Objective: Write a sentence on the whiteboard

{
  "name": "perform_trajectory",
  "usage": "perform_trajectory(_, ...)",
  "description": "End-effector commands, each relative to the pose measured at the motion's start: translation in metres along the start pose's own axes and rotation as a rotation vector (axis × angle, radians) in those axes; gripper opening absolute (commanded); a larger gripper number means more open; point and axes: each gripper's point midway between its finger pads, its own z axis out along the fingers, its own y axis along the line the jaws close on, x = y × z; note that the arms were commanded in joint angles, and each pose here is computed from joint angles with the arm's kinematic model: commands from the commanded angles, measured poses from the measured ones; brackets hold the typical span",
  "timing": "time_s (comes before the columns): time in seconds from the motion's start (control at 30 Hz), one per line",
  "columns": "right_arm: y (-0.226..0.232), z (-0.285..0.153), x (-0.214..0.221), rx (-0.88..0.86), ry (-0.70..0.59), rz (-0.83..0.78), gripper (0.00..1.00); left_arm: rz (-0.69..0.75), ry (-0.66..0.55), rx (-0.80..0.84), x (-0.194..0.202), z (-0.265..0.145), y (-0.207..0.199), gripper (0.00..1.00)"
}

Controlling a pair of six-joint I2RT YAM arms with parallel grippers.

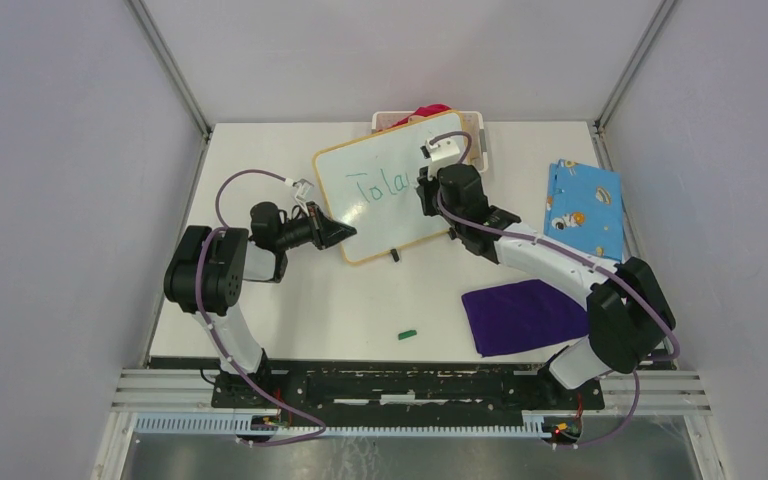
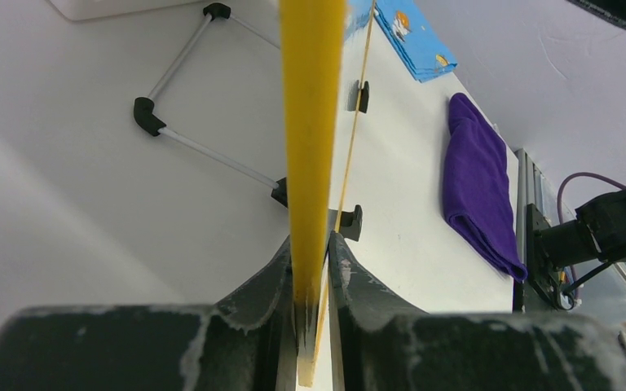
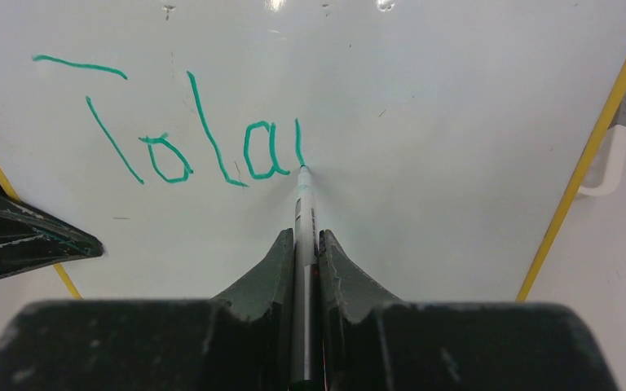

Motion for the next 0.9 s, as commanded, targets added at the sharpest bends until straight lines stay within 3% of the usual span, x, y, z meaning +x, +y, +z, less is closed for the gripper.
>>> perform_trajectory(0.0,-0.009,-0.006,-0.007,0.024,-0.033,0.022,0.0,-0.023,-0.007,-0.068,0.001,0.0,0.017,0.22)
perform_trajectory(0.2,-0.016,-0.009,-0.013,0.039,-0.05,0.035,0.0,-0.024,-0.006,-0.068,0.001,0.0,0.017,0.22)
perform_trajectory(0.53,-0.006,-0.012,-0.061,0.0,-0.142,0.049,0.0,-0.025,-0.005,-0.067,0.002,0.0,0.017,0.22)
perform_trajectory(0.87,-0.011,-0.001,-0.06,0.016,-0.126,0.044,0.0,-0.026,-0.004,-0.067,0.001,0.0,0.017,0.22)
